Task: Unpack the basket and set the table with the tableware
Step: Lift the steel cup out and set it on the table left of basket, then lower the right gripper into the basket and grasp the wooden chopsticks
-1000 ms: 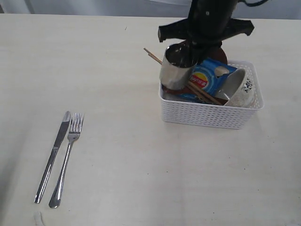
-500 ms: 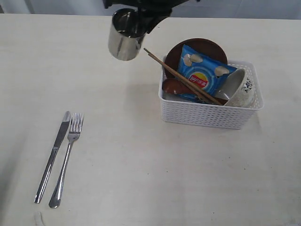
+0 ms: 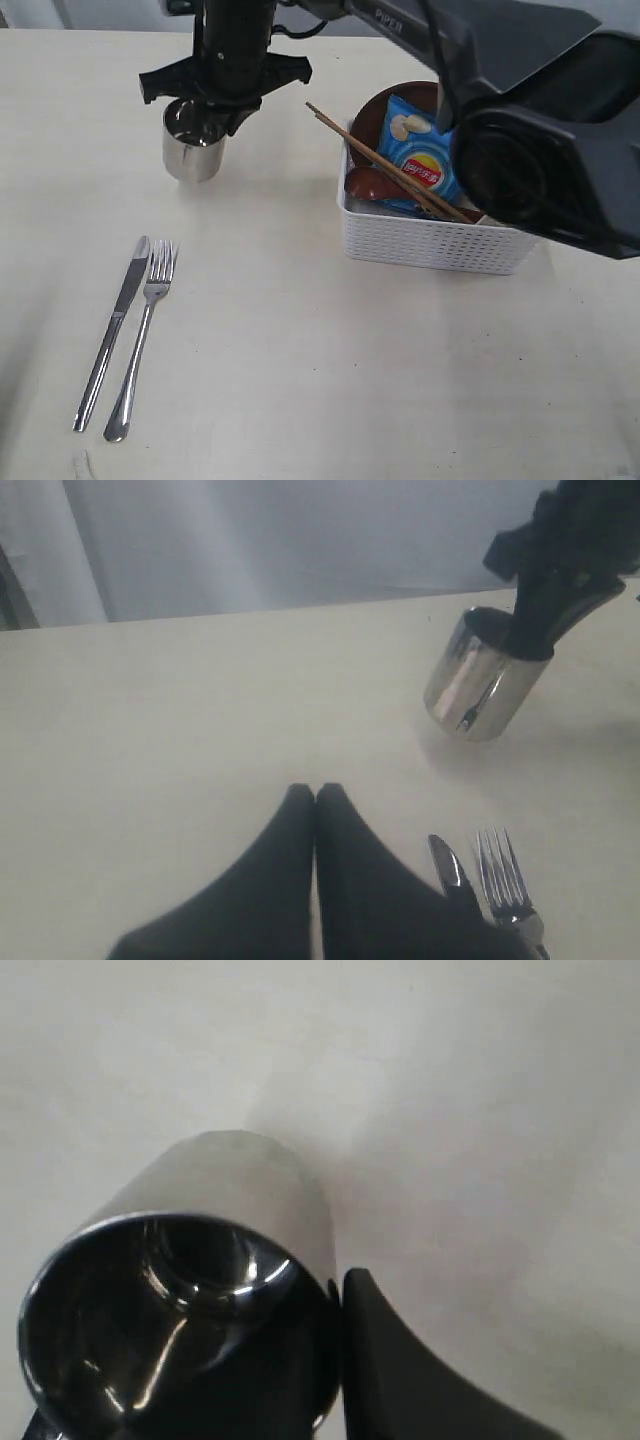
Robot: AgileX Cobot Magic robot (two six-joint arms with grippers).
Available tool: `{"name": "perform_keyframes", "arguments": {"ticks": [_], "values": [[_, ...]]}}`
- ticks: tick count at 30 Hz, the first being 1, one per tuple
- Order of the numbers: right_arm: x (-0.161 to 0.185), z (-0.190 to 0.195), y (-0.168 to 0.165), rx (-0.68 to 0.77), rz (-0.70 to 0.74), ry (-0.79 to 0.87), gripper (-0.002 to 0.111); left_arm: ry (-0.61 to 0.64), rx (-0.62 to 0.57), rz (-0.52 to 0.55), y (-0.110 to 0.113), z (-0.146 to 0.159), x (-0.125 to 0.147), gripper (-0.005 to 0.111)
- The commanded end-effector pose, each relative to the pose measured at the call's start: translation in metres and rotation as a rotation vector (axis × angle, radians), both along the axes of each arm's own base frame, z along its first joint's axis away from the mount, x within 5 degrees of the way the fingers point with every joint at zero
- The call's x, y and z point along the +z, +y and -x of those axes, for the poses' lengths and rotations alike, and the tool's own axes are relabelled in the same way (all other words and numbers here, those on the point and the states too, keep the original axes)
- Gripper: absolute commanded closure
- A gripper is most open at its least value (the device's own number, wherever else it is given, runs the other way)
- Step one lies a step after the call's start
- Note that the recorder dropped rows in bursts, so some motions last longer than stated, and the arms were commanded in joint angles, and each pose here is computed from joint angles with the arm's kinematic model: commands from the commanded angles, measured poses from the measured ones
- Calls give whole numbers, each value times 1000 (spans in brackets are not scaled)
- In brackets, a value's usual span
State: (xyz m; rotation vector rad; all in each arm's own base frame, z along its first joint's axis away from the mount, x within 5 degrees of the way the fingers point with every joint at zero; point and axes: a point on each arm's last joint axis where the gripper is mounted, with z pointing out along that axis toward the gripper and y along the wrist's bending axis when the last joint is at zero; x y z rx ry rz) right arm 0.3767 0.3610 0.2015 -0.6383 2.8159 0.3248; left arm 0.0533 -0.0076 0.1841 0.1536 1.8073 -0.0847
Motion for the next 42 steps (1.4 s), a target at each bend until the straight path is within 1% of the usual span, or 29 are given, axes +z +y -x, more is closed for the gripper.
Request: {"name": "perform_keyframes", "arguments": {"ticks": [1, 5, 14, 15, 17, 21, 22, 25, 29, 32, 38, 39, 42], "values": [[-16, -3, 3, -2, 5, 23, 109, -7, -5, 8, 0, 0, 0, 107], [-25, -2, 5, -1, 10, 41, 109, -7, -5, 8, 0, 0, 0, 107], [-24, 2, 9, 37, 5, 41, 108, -7, -5, 8, 0, 0, 0, 107], [-24, 2, 9, 37, 5, 41, 106, -7, -5, 8, 0, 0, 0, 107], [-24, 2, 9, 37, 5, 41, 97, -7, -5, 8, 0, 0, 0, 107], [-23, 2, 9, 37, 4, 40, 71, -7, -5, 8, 0, 0, 0, 107], [-22, 2, 9, 37, 2, 38, 67, -7, -5, 8, 0, 0, 0, 107], [-17, 2, 8, 37, 1, 27, 66, -7, -5, 8, 0, 0, 0, 107], [-1, 1, 6, 36, -14, -5, 66, -7, -5, 8, 0, 0, 0, 107], [16, -1, 4, 36, -22, -61, 66, -7, -5, 8, 0, 0, 0, 107], [51, 1, 3, 52, -80, -131, 66, -7, -5, 8, 0, 0, 0, 107], [59, 2, 1, 64, -87, -147, 66, -7, -5, 8, 0, 0, 0, 107], [101, 16, -15, 94, -95, -211, 66, -7, -5, 8, 0, 0, 0, 107]]}}
